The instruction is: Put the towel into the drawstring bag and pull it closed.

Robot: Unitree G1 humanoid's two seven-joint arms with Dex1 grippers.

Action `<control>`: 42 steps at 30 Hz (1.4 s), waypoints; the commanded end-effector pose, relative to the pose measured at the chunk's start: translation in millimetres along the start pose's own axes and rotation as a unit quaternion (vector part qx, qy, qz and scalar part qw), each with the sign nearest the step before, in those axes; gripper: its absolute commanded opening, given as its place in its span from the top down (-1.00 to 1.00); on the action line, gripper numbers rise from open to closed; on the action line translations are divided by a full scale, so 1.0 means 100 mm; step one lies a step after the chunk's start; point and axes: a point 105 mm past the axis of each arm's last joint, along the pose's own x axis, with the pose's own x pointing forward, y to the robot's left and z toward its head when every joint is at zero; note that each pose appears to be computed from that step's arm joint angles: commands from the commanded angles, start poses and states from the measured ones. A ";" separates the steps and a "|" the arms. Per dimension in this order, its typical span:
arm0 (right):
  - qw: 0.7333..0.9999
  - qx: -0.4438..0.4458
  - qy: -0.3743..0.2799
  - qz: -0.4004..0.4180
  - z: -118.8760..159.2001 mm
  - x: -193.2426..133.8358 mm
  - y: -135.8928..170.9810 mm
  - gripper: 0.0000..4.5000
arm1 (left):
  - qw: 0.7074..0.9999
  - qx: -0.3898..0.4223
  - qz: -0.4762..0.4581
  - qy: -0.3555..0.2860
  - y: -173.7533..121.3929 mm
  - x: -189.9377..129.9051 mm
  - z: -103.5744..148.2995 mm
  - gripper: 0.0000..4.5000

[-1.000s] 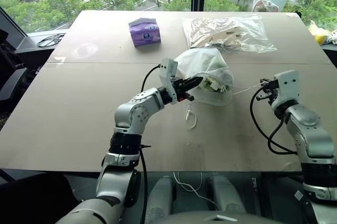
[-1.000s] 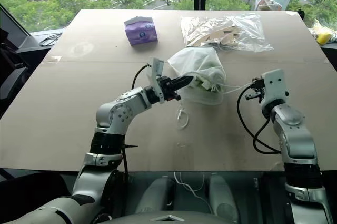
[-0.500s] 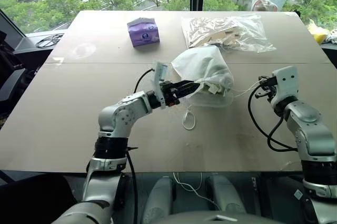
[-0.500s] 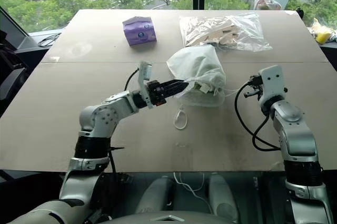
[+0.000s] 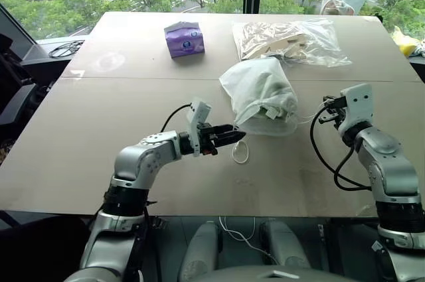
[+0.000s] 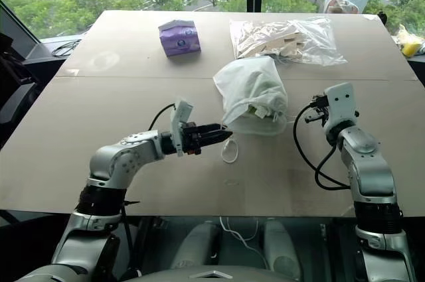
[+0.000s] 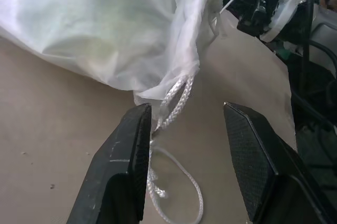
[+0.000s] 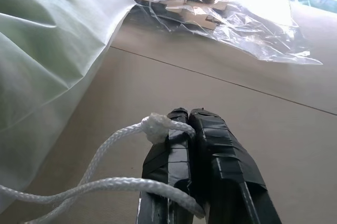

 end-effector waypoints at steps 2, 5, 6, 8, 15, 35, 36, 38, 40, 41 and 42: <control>1.000 -0.006 -0.026 -0.015 0.16 -0.04 -0.09 1.00 | 0.998 0.054 0.039 -0.003 0.05 0.12 -0.10 0.02; 1.000 -0.005 -0.025 -0.018 0.15 -0.06 -0.11 1.00 | 0.997 0.054 0.055 -0.019 0.10 0.10 -0.10 0.02; 1.000 -0.005 -0.025 -0.019 0.15 -0.07 -0.11 1.00 | 0.997 0.051 0.058 -0.025 0.12 0.08 -0.09 0.02; 1.000 -0.003 -0.024 -0.020 0.14 -0.07 -0.12 1.00 | 0.996 0.051 0.066 -0.026 0.18 0.00 -0.10 0.02; 0.999 -0.002 -0.026 -0.018 0.16 -0.05 -0.11 1.00 | 0.996 0.051 0.060 -0.030 0.21 0.01 -0.11 0.02; 0.988 -0.011 -0.065 -0.140 0.32 -0.10 -0.54 1.00 | 0.857 0.367 0.325 -0.160 0.50 -0.27 0.59 0.96; 0.985 -0.010 -0.073 -0.159 0.35 -0.11 -0.61 1.00 | 0.831 0.398 0.347 -0.177 0.49 -0.33 0.72 0.96; 0.975 -0.005 -0.094 -0.201 0.44 -0.14 -0.76 1.00 | 0.772 0.460 0.382 -0.215 0.42 -0.47 1.02 0.96; 0.967 -0.009 -0.110 -0.231 0.51 -0.17 -0.86 1.00 | 0.734 0.491 0.403 -0.239 0.37 -0.54 1.18 0.96; 0.961 -0.007 -0.120 -0.249 0.55 -0.19 -0.91 1.00 | 0.718 0.499 0.415 -0.251 0.36 -0.60 1.26 0.96; 0.956 -0.001 -0.129 -0.262 0.59 -0.20 -0.96 1.00 | 0.706 0.501 0.428 -0.260 0.37 -0.64 1.32 0.96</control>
